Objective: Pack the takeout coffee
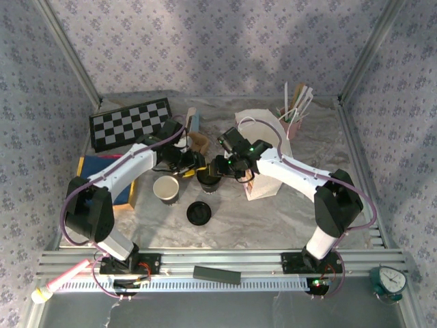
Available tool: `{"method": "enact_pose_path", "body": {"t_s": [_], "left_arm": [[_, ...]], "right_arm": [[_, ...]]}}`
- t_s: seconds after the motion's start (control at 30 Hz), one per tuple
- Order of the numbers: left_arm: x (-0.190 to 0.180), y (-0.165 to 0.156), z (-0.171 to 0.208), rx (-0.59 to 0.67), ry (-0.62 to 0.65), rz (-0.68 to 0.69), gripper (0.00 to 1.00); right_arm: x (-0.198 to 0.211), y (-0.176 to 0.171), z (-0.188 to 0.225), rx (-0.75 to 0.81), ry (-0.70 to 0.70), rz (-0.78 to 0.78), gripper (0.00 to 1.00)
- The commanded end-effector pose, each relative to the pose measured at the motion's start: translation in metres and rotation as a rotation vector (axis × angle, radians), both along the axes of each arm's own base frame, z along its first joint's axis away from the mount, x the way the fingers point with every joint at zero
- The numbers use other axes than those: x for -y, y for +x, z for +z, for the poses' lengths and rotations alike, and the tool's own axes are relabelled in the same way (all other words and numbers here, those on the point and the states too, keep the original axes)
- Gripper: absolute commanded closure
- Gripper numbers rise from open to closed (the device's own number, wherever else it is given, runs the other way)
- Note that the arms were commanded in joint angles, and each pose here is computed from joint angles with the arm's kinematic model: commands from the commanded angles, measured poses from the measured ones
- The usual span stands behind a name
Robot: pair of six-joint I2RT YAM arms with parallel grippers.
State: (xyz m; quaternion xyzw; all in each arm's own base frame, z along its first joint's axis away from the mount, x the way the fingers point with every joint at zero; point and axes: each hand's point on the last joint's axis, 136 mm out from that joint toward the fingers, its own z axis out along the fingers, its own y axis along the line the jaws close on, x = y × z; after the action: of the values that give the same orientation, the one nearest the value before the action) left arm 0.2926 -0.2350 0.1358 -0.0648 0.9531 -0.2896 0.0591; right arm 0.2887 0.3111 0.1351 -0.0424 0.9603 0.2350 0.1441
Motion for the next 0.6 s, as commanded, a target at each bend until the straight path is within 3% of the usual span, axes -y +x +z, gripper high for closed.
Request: {"method": "enact_pose_path", "body": {"t_s": [0.0, 0.57], "left_arm": [[-0.02, -0.016, -0.031, -0.077, 0.128, 0.005, 0.52], [-0.044, -0.054, -0.084, -0.225, 0.239, -0.001, 0.54]], "right_arm": [[0.019, -0.018, -0.03, -0.081, -0.13, 0.019, 0.53], [0.021, -0.021, -0.039, -0.091, -0.139, 0.016, 0.53]]}}
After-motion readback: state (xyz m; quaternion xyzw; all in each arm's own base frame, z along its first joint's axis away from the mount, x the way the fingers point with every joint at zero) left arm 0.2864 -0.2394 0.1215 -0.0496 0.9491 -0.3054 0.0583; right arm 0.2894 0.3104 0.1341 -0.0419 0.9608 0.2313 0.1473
